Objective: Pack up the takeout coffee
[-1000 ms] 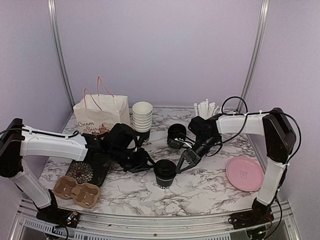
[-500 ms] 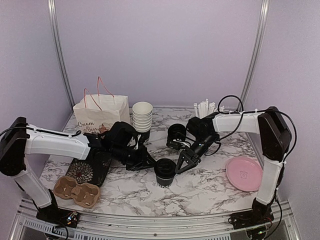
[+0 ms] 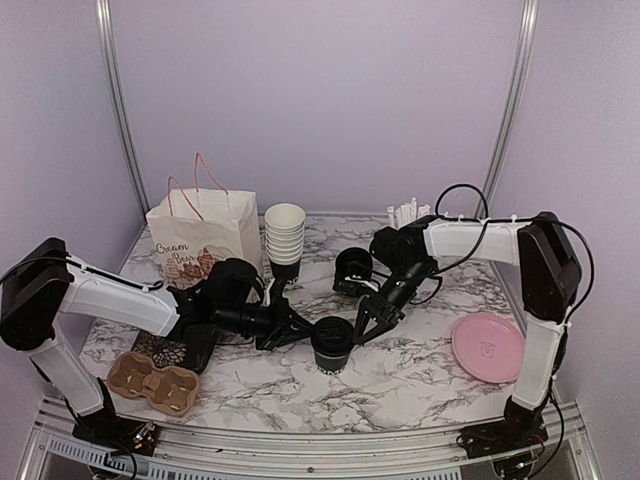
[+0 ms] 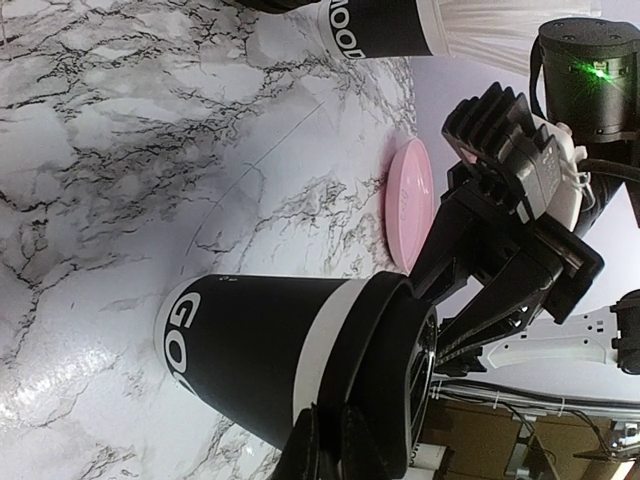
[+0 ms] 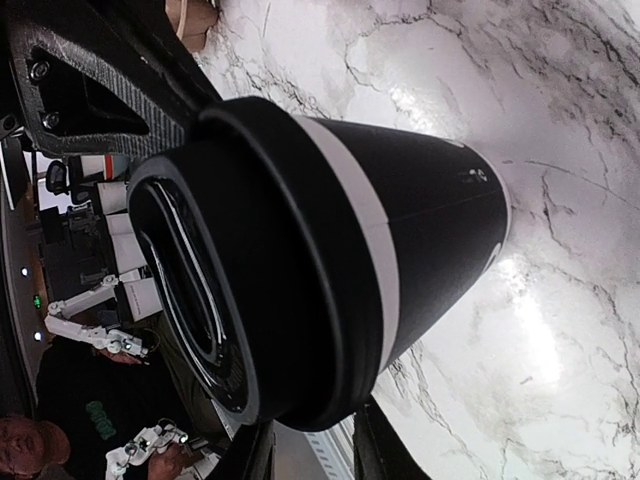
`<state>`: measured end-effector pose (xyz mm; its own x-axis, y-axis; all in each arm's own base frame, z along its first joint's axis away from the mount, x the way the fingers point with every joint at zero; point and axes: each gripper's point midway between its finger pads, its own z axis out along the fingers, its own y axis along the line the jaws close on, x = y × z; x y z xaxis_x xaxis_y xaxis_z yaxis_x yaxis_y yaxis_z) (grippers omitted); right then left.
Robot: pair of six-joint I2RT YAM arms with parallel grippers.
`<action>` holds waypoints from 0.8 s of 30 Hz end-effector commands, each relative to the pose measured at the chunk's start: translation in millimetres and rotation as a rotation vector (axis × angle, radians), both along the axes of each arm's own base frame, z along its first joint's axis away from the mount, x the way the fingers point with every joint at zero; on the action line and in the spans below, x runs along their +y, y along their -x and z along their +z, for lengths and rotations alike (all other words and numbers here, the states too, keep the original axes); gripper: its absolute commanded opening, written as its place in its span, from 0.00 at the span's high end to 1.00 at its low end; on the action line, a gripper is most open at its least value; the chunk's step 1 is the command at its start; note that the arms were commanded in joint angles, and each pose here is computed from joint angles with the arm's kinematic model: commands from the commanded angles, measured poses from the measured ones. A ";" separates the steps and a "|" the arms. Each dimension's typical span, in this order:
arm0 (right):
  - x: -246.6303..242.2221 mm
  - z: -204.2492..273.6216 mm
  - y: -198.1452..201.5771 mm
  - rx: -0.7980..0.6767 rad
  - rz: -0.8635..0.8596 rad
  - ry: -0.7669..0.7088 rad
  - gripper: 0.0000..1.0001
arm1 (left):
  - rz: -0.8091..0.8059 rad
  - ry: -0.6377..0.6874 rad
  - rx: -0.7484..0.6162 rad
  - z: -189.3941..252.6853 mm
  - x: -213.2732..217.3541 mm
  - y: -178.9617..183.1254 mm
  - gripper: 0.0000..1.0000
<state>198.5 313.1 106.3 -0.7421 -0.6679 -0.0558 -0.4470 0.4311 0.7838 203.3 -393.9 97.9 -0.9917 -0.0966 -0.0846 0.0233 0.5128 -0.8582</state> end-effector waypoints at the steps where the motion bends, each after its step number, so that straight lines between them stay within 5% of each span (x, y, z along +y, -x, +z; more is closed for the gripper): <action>1: -6.0 -78.5 -69.8 -0.403 0.017 0.216 0.74 | -0.096 -0.502 0.410 -131.1 75.7 100.9 1.00; 8: 1.8 7.9 -74.3 -0.467 0.011 -0.050 0.67 | -0.074 -0.380 0.023 -19.4 31.7 45.0 0.79; 16: 0.2 77.0 -66.2 -0.524 0.047 -0.241 0.53 | -0.054 -0.272 -0.171 54.1 13.6 22.4 0.61; 21: -0.8 103.1 -54.9 -0.645 0.142 -0.326 0.43 | -0.020 -0.300 -0.388 91.6 25.1 1.4 0.53; 24: 2.9 104.3 -45.7 -0.839 0.253 -0.322 0.32 | 0.061 -0.384 -0.583 123.2 48.6 -21.9 0.40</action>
